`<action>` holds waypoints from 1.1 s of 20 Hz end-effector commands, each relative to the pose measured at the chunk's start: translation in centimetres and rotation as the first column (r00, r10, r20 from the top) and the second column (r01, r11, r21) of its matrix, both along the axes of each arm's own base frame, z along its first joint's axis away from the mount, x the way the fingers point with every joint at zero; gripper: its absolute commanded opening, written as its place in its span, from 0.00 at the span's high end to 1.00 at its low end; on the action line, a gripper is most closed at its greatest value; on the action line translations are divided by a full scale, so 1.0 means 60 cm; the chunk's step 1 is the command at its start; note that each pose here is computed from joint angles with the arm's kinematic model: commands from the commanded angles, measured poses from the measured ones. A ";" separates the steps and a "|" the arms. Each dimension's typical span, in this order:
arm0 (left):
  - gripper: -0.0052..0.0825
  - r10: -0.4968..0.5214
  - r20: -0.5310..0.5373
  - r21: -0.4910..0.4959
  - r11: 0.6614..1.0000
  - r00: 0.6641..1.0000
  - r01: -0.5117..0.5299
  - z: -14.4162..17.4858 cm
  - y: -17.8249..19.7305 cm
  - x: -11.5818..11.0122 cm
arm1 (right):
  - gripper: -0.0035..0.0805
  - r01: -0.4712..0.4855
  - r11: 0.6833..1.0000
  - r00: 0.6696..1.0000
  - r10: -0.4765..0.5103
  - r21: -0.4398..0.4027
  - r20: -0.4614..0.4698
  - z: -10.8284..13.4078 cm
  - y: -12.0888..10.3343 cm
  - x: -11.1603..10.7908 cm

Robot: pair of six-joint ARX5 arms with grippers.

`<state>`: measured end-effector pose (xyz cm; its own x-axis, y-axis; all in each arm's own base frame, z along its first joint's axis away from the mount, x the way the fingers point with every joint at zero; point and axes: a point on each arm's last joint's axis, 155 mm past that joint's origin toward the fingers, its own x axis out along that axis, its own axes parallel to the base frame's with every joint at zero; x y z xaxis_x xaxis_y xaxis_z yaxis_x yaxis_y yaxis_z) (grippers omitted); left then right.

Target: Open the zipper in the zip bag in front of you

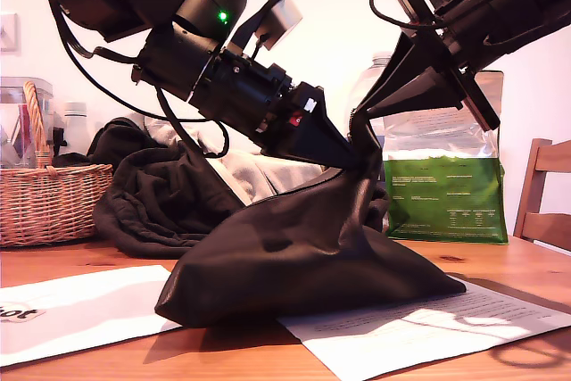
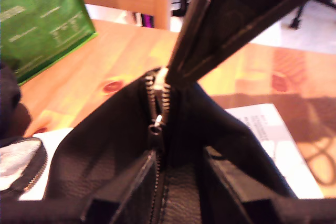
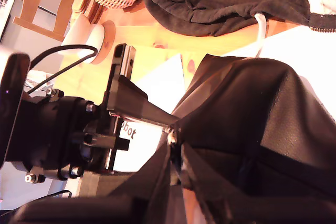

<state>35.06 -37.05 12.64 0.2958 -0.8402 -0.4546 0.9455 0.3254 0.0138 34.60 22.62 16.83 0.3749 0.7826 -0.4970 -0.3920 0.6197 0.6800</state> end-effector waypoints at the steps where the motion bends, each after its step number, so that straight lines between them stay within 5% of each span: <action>1: 0.73 0.025 0.005 -0.005 1.000 1.000 -0.025 -0.011 0.010 0.012 | 0.97 -0.021 1.000 1.000 0.021 0.010 0.001 0.003 0.008 -0.004; 22: 0.97 -0.037 -0.033 -0.036 0.999 0.999 0.036 -0.013 -0.007 -0.011 | 0.97 -0.032 0.999 0.999 0.032 0.008 -0.005 0.002 0.014 -0.010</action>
<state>34.89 -37.34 13.62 0.2690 -0.8716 -0.4099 0.9539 0.2998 -0.0114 34.41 22.75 16.84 0.3663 0.7876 -0.4955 -0.3932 0.6136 0.6847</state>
